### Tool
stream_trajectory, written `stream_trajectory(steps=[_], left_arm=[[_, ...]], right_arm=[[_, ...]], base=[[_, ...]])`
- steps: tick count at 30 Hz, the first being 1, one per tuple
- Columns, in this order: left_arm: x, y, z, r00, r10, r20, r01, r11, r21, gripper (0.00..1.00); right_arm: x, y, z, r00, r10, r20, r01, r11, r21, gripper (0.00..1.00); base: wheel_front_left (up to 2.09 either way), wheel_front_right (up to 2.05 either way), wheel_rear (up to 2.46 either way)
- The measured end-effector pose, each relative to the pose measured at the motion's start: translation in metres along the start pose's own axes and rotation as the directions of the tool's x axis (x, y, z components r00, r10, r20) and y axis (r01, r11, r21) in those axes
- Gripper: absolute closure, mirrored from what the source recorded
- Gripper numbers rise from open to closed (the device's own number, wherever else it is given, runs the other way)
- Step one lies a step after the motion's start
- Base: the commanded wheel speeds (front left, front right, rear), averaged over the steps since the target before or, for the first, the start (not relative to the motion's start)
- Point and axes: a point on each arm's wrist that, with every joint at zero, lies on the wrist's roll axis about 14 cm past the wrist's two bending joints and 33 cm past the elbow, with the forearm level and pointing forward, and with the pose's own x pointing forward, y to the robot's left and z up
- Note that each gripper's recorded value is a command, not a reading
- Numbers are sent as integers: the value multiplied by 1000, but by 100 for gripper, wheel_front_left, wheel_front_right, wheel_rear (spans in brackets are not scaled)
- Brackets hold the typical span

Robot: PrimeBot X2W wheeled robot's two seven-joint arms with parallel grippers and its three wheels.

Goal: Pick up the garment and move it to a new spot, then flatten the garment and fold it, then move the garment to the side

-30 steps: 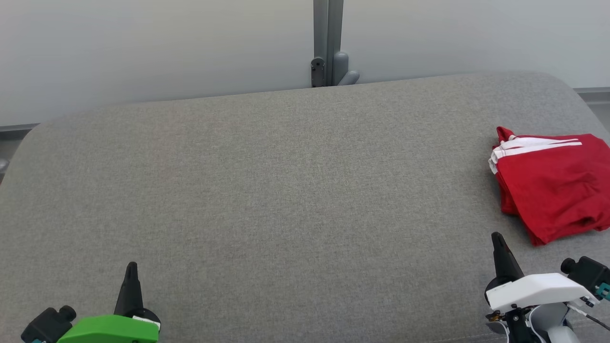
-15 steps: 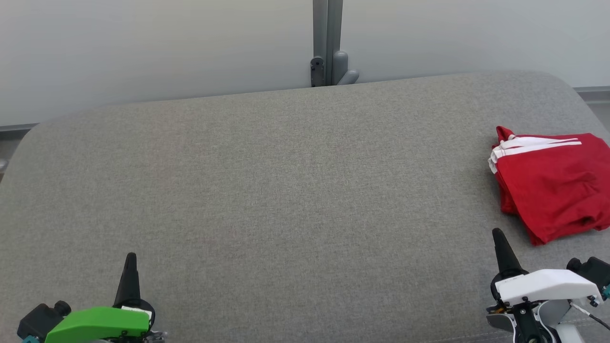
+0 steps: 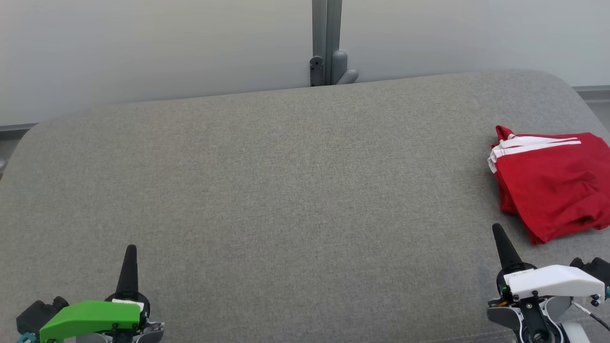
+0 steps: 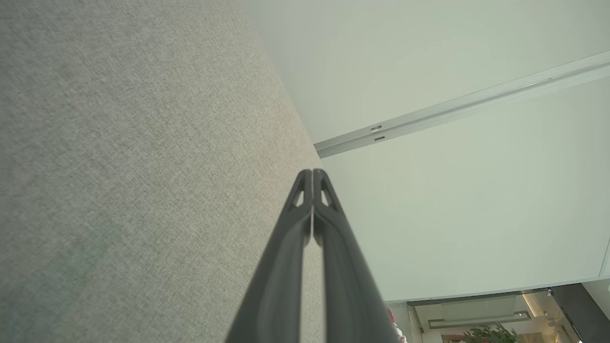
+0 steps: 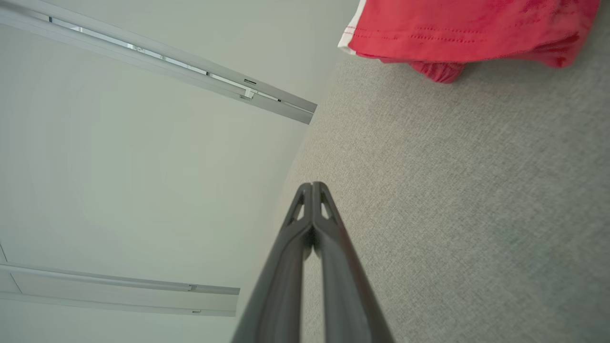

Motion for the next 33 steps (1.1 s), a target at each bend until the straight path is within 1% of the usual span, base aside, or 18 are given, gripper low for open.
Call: stream_trajectory(steps=[13,33], left_arm=[[5,-9,1,1000,-30,-7,29,992,-120,100],[11,-22,4,997,-74,-10,69,963,-262,100]], right_arm=[[2,5,3,1000,18,2,-18,990,139,100],[5,12,7,999,49,4,-47,950,308,100]], base=[[0,0,0],[0,0,0]])
